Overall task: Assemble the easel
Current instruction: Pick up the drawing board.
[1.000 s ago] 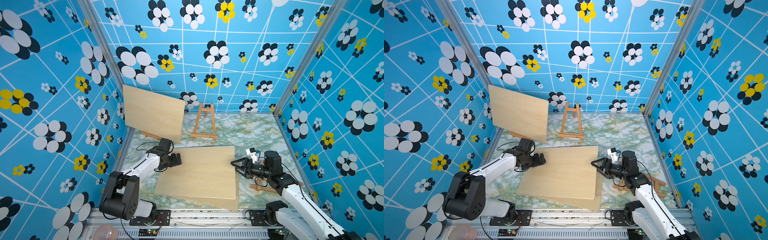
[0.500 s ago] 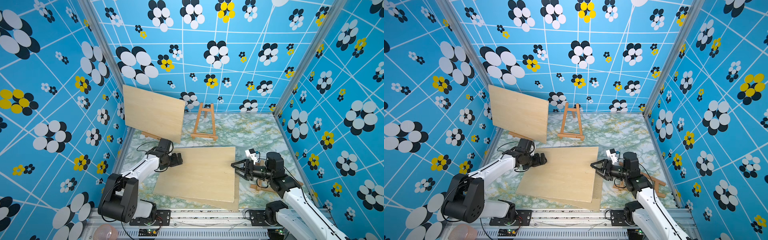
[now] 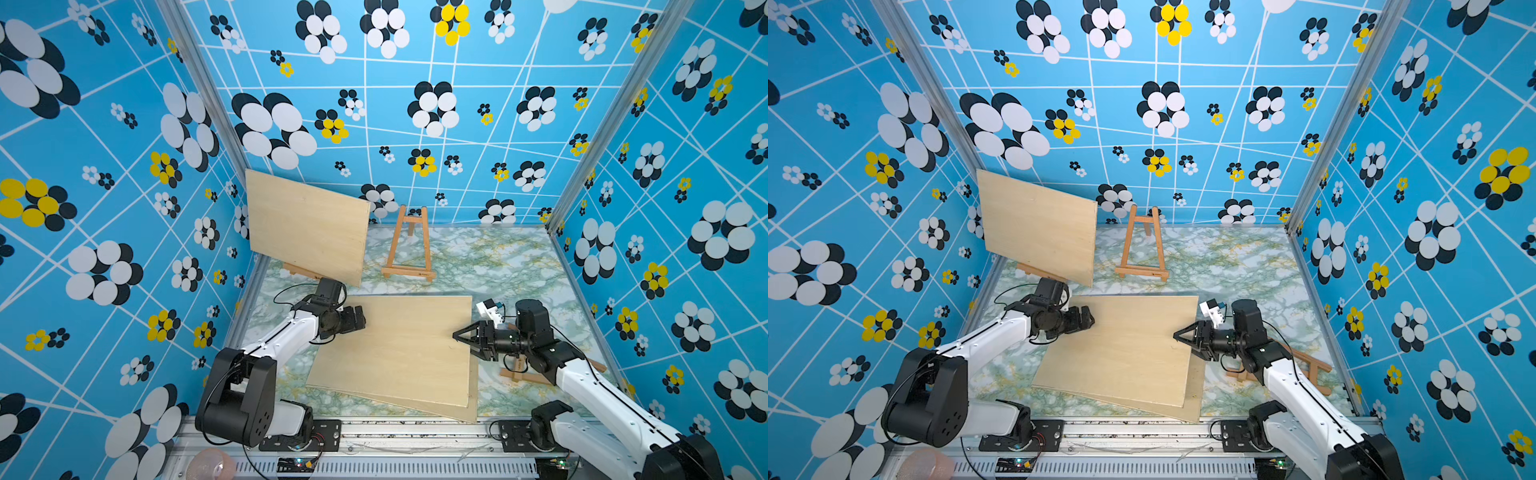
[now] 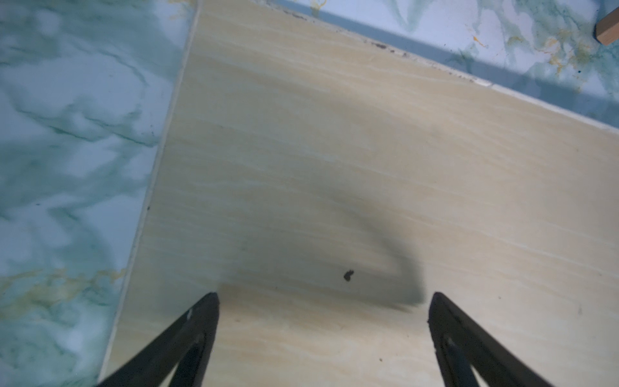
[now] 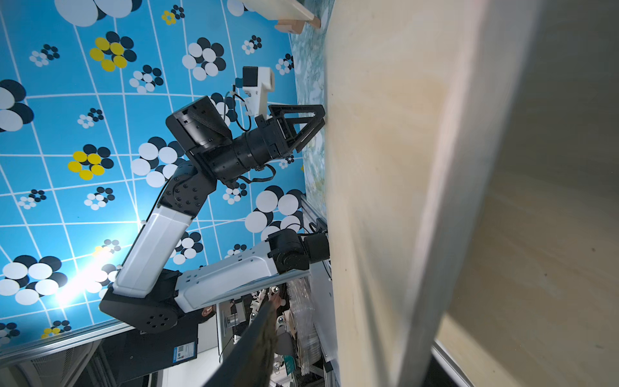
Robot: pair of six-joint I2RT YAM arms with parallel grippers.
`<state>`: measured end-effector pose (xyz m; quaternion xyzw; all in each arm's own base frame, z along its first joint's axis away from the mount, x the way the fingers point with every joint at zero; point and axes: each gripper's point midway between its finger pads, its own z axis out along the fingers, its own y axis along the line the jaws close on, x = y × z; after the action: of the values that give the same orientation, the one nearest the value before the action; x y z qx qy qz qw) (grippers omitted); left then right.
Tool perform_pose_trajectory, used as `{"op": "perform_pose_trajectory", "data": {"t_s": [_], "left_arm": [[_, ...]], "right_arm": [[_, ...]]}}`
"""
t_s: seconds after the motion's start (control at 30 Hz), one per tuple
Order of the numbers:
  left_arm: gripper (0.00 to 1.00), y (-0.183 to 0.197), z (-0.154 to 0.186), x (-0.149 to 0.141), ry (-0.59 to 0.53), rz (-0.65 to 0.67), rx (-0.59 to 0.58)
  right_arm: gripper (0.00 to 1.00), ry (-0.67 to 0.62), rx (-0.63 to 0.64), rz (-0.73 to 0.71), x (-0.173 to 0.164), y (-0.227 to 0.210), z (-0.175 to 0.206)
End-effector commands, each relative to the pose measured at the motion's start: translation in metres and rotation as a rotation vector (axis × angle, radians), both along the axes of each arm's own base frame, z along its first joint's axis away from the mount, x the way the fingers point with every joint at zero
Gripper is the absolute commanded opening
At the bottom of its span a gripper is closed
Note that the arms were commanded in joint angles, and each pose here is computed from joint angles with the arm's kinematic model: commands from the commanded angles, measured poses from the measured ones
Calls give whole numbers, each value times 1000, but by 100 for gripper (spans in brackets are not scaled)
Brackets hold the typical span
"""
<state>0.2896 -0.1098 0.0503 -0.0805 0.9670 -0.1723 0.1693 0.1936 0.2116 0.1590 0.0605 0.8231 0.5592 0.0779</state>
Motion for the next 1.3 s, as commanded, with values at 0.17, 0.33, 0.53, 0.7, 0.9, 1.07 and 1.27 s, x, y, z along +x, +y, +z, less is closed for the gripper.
{"op": "perform_pose_trajectory", "data": {"t_s": [0.17, 0.33, 0.53, 0.7, 0.9, 1.07, 1.27], "left_arm": [[99, -24, -45, -64, 272, -67, -120], [99, -25, -46, -64, 276, -68, -125], [99, -24, -45, -66, 278, -68, -124], [99, -23, -39, -65, 268, -64, -124], [99, -21, -22, -59, 234, -53, -137], [99, -18, -2, -53, 197, -38, -148], [99, -11, 25, -45, 128, 3, -169]], "right_arm": [[39, -186, 13, 77, 10, 21, 34], [34, -182, 0, 66, 11, 22, 27], [23, -182, -17, 61, 11, 21, 24], [12, -168, -73, 82, -1, 14, 17], [6, -164, -127, 76, -16, 0, 13], [5, -154, -151, 59, -24, -11, 11], [3, -192, -230, 57, -29, -25, 9]]}}
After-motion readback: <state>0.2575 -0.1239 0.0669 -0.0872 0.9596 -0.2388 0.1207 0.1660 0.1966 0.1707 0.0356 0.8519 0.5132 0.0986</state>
